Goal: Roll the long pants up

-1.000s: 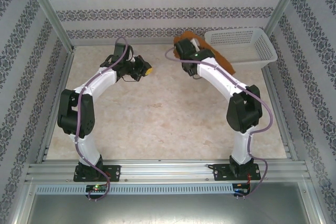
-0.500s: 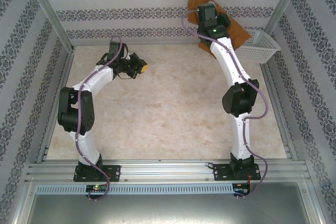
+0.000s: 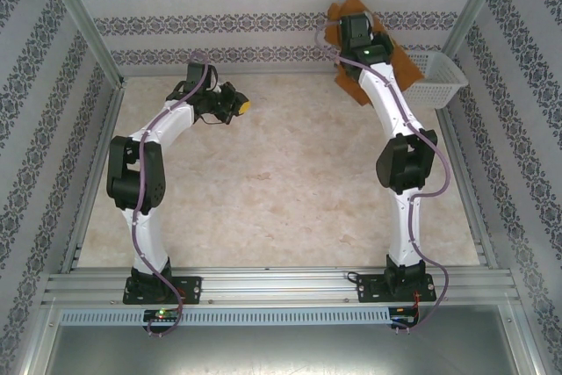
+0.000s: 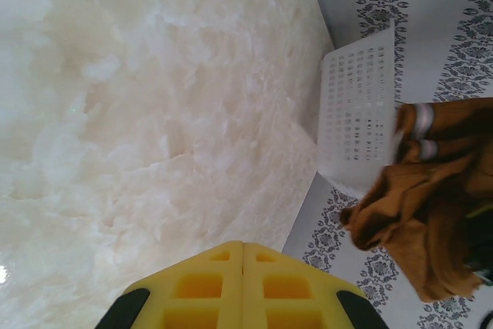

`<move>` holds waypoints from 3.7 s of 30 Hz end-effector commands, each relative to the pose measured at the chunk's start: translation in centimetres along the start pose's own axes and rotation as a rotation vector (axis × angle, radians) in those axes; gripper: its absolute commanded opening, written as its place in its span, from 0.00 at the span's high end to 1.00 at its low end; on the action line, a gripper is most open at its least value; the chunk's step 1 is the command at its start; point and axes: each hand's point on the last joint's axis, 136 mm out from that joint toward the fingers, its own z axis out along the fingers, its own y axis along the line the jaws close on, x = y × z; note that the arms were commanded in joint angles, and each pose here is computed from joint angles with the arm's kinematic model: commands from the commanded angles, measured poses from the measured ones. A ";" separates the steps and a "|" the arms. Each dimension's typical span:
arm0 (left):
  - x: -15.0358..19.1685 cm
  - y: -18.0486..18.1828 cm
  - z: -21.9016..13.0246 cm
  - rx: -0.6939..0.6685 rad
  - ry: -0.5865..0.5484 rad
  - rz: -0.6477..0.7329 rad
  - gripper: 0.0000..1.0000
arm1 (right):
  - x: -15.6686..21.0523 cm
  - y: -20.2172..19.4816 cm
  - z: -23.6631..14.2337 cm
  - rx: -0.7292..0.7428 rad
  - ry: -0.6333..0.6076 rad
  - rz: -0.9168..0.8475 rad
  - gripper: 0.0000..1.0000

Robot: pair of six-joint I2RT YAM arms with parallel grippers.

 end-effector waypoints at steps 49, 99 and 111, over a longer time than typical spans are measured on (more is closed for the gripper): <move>0.1 -0.1 -1.6 -0.070 -0.057 -0.061 1.00 | 2.5 -3.2 14.6 0.255 0.007 0.186 1.00; -3.1 -1.2 -22.5 -0.412 -0.850 0.873 0.00 | 16.0 1.7 -8.5 -0.735 -0.019 0.804 0.02; -3.2 16.2 -21.5 -0.755 -0.991 0.894 0.00 | 26.0 5.3 -4.3 -0.415 -0.087 0.752 0.02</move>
